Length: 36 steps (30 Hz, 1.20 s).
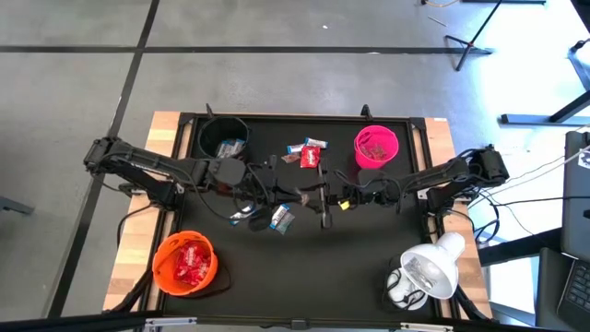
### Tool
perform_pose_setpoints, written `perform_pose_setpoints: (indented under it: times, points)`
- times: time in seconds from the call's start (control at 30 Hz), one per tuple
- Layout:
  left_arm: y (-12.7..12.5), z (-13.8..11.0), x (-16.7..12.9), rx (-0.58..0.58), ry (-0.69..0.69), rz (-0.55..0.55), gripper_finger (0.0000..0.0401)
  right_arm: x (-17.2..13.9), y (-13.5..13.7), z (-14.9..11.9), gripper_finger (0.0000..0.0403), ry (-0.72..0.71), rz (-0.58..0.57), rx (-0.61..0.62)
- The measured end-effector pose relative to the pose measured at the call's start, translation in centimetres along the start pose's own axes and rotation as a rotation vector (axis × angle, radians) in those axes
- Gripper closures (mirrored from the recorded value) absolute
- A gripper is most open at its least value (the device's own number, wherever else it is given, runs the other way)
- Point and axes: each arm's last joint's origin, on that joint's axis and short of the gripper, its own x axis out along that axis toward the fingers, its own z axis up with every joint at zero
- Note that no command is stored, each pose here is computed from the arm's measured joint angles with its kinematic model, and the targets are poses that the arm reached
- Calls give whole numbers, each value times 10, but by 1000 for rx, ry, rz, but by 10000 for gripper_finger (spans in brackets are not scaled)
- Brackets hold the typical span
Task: Sort candy
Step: Put the green gummy into the pink bucket
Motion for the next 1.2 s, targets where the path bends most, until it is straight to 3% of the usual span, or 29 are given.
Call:
perform_pose_setpoints:
  times: [0.17,0.27,0.6,0.93,1.07,1.2]
  points:
    - [0,2,0,-3,-16,1,401,0,0,1,359,-7,6,0]
    - [-1,3,0,27,-32,-9,393,0,1,2,390,-15,8,1]
    - [-1,21,-27,122,-101,-17,278,-6,-4,13,352,-14,-69,-5]
    - [-3,41,-101,70,-136,92,262,-52,-17,56,371,146,-412,-102]
    - [-11,36,-106,61,-104,117,261,-79,-30,66,367,262,-666,-147]
    - [-19,28,-97,83,-54,112,261,-105,-50,69,360,373,-850,-152]
